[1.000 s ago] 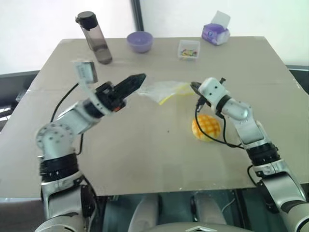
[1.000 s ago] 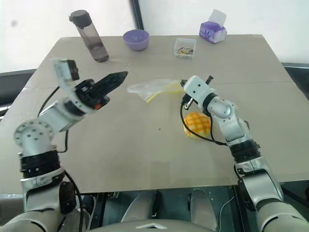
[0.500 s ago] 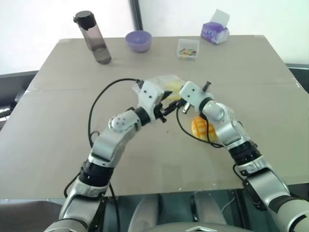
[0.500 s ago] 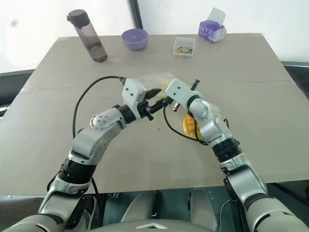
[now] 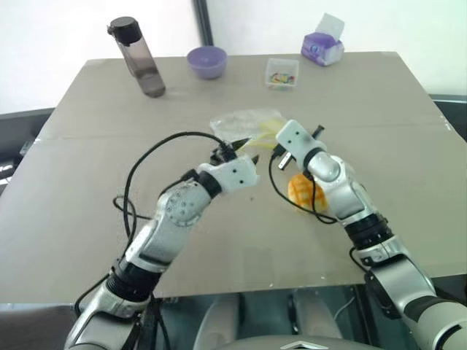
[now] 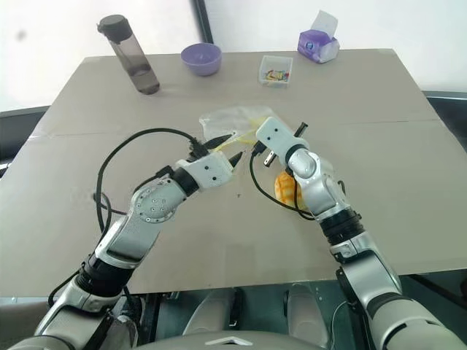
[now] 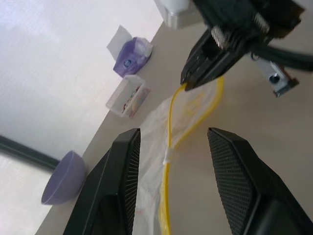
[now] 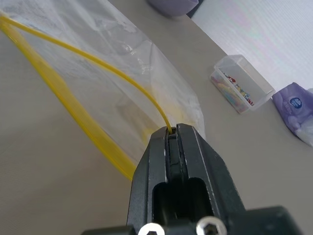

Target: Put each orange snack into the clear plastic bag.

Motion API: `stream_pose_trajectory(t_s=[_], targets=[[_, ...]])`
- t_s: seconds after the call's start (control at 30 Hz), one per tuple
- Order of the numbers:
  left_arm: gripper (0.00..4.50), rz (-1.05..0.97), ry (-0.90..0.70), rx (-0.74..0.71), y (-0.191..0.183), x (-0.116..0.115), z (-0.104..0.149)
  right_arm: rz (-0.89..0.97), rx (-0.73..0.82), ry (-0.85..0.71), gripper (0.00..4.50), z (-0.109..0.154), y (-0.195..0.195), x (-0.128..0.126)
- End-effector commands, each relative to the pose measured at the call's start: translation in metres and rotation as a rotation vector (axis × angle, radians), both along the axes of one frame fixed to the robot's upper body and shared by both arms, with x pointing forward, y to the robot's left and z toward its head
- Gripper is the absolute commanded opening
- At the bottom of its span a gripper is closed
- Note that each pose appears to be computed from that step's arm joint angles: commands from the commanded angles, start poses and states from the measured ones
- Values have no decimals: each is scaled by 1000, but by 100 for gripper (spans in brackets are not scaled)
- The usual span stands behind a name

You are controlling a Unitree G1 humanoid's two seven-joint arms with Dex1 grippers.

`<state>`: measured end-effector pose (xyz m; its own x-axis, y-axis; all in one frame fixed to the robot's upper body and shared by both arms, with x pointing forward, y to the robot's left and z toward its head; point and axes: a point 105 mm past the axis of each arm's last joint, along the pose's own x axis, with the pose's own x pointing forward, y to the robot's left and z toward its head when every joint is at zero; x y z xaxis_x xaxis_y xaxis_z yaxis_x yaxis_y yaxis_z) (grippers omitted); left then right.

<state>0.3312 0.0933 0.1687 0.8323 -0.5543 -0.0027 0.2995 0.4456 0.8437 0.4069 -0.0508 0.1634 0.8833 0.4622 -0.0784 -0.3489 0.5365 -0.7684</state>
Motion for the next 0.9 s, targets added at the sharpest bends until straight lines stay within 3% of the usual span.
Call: stream_pose_trajectory(t_s=[0.03,0.37,0.9], targets=[[228,85,-20,23,17,6,4,27,9,-56,0,13,7,-4],[228,158,-43,75,28,28,-2,36,11,-54,0,13,9,-6],[228,98,-84,85,14,26,-3,40,4,-53,0,10,10,-8]])
